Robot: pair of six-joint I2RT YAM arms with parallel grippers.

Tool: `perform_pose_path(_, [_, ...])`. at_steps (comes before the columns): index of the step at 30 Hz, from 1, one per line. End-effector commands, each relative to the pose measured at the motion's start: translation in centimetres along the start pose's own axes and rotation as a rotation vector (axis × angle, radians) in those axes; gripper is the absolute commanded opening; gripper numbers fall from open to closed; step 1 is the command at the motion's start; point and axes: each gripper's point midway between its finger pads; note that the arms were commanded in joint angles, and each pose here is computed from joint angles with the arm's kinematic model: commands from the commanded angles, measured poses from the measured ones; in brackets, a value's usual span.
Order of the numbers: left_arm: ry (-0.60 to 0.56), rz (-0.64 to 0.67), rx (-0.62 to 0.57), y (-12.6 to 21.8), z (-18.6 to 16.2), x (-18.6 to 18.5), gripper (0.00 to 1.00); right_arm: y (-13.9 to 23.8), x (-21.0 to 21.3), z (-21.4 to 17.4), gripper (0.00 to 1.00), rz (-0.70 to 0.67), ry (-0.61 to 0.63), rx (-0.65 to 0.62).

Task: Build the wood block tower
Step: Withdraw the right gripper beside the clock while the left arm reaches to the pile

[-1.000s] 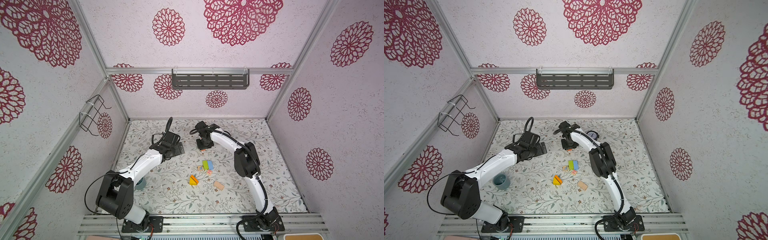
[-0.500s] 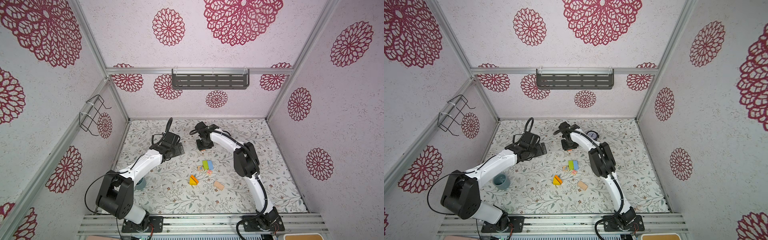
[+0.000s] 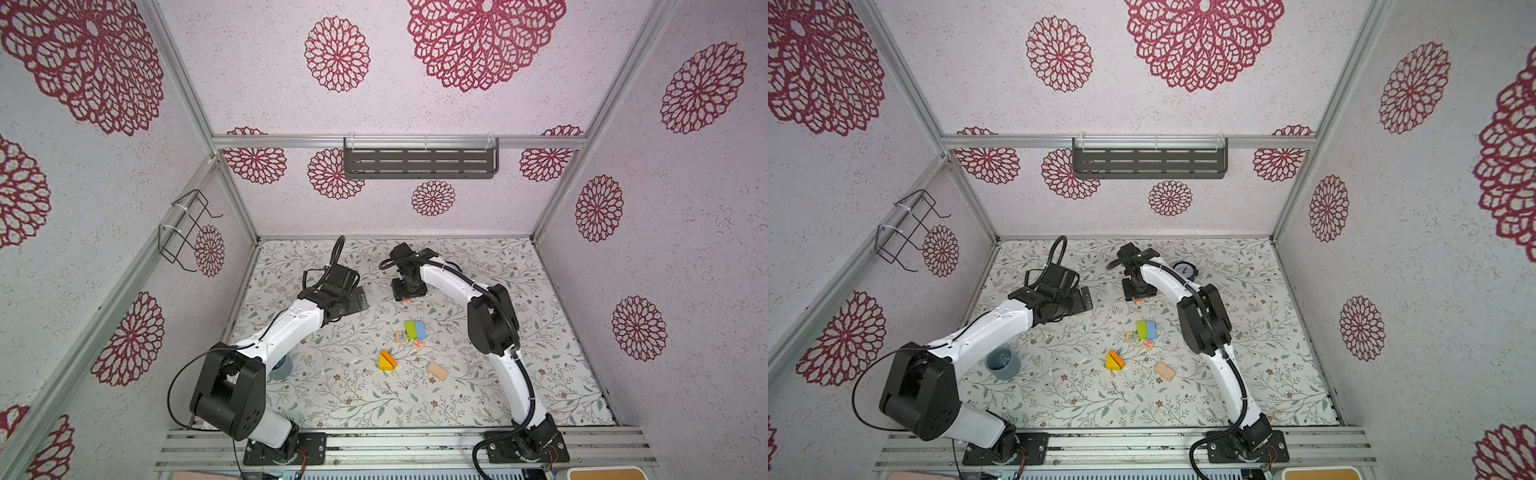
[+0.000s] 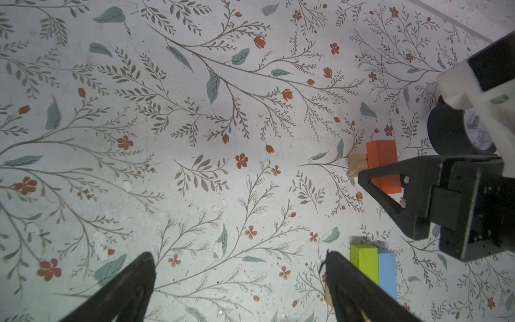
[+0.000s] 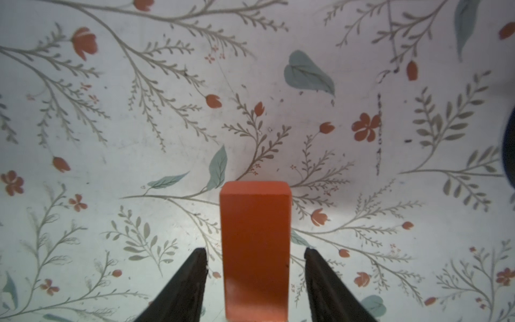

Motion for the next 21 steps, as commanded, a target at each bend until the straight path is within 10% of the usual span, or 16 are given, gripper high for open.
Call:
perform_pose_path(1, [-0.023, -0.057, -0.024, 2.4, 0.7, -1.7, 0.97, 7.4, -0.8, 2.3, 0.61, 0.007, -0.017, -0.159])
perform_pose_path(12, [-0.237, -0.038, 0.099, 1.4, -5.1, -7.9, 0.51, 12.5, -6.8, -4.2, 0.62, 0.005, -0.183, -0.306])
perform_pose_path(21, [-0.286, -0.034, 0.164, -2.0, -9.4, -12.4, 0.55, 11.9, -11.6, -11.7, 0.67, 0.046, -0.352, -0.339])
Point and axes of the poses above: each gripper's point midway between its finger pads, its own y axis back along the fingers, its own x axis along the line the jaws close on, z = x × y, and after that the axes turned 14 degrees about y, right-handed
